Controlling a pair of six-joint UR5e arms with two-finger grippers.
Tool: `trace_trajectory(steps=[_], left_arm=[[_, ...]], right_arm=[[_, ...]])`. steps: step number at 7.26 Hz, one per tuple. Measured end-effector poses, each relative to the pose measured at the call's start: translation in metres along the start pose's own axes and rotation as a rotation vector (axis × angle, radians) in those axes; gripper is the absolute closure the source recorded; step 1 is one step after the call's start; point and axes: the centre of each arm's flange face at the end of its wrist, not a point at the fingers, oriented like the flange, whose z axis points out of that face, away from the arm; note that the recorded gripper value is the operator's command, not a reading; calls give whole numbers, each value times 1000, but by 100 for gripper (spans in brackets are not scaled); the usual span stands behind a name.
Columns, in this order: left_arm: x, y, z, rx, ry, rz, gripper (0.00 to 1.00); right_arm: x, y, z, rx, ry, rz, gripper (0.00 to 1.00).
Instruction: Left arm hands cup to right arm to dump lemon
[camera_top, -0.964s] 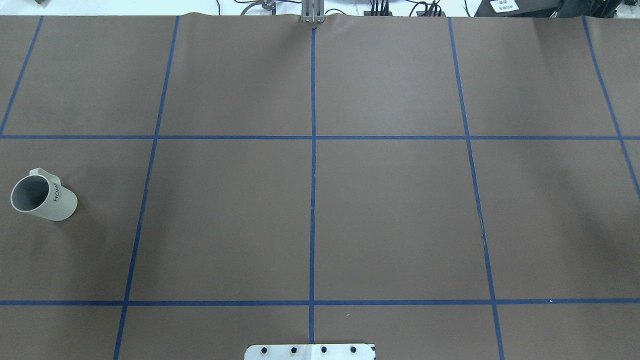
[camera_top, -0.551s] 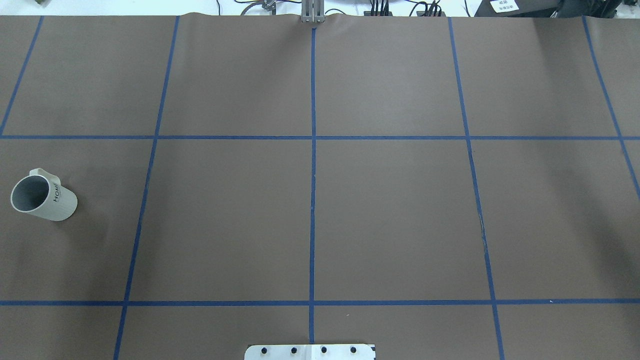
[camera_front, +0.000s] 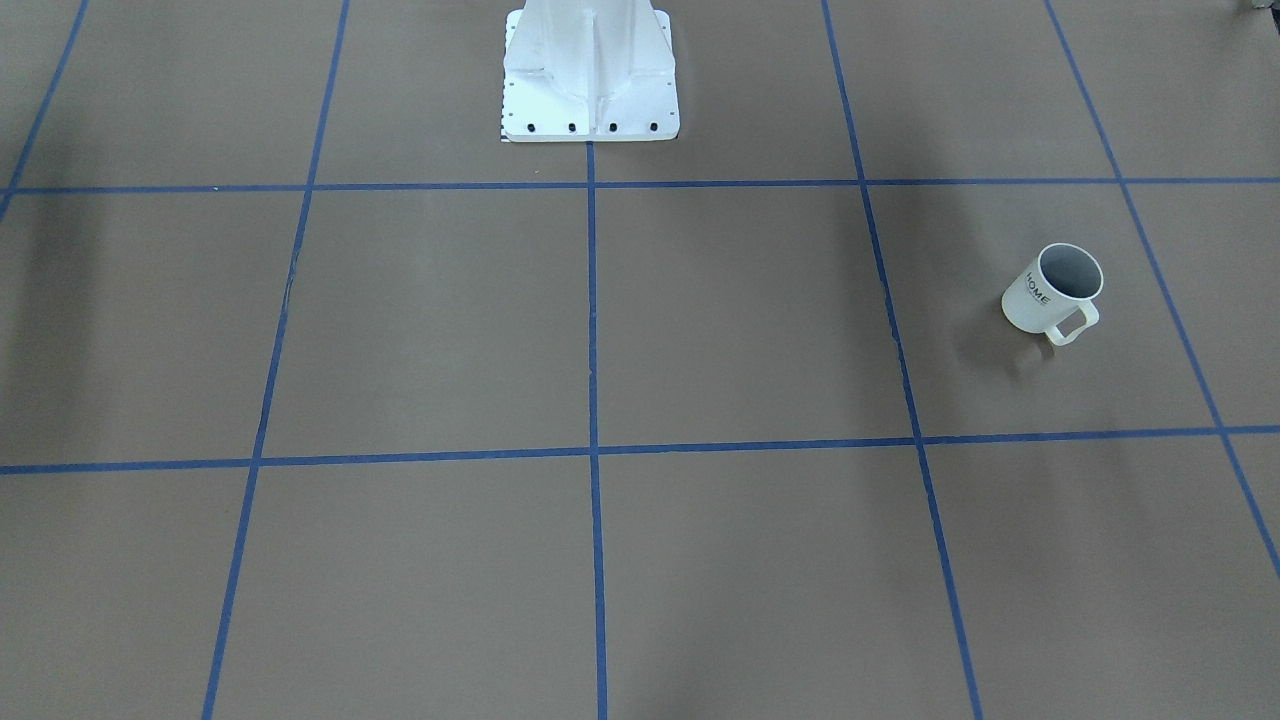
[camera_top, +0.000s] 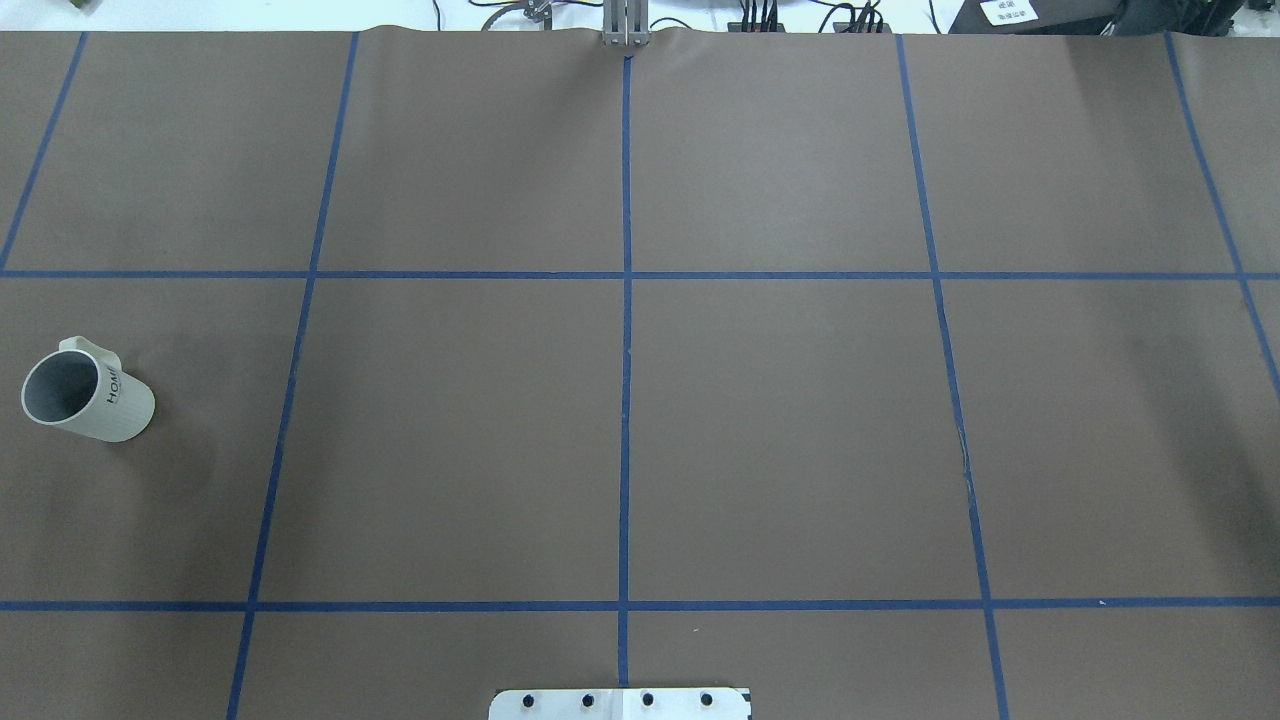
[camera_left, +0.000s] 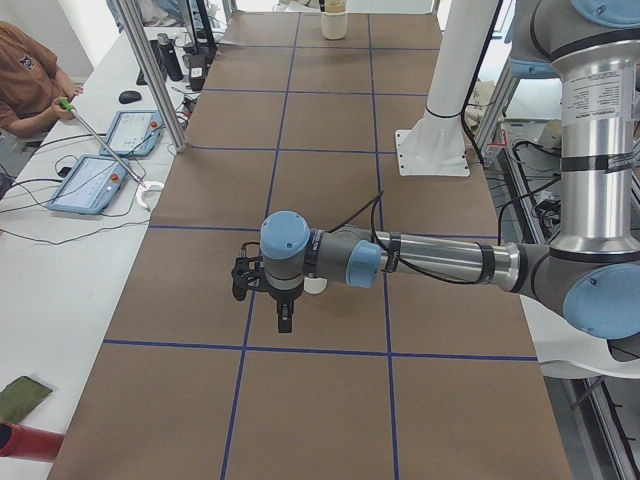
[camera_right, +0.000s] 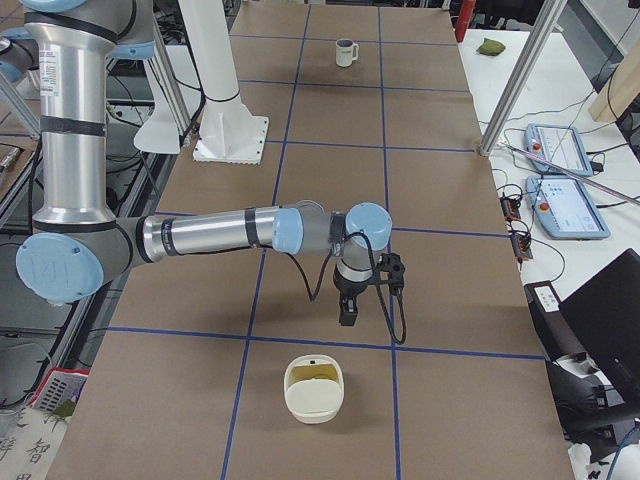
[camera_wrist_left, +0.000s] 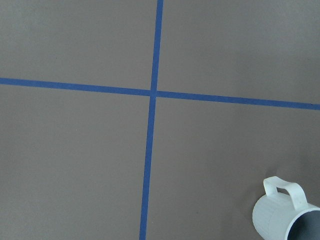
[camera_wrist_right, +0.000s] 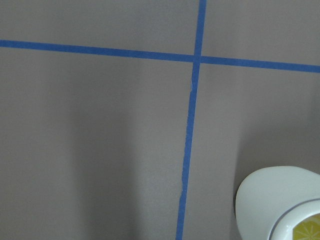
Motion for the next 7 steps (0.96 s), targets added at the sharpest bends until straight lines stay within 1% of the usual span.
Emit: trace_trajectory(steps=[2, 4, 7], left_arm=[[3, -5, 3, 1, -30, 29, 0], [-6, -7, 17, -19, -78, 67, 0], [-19, -6, 30, -46, -89, 69, 0]], right_arm=[[16, -4, 17, 12, 4, -12, 0], [27, -4, 28, 31, 4, -28, 0], [24, -2, 25, 45, 4, -43, 0]])
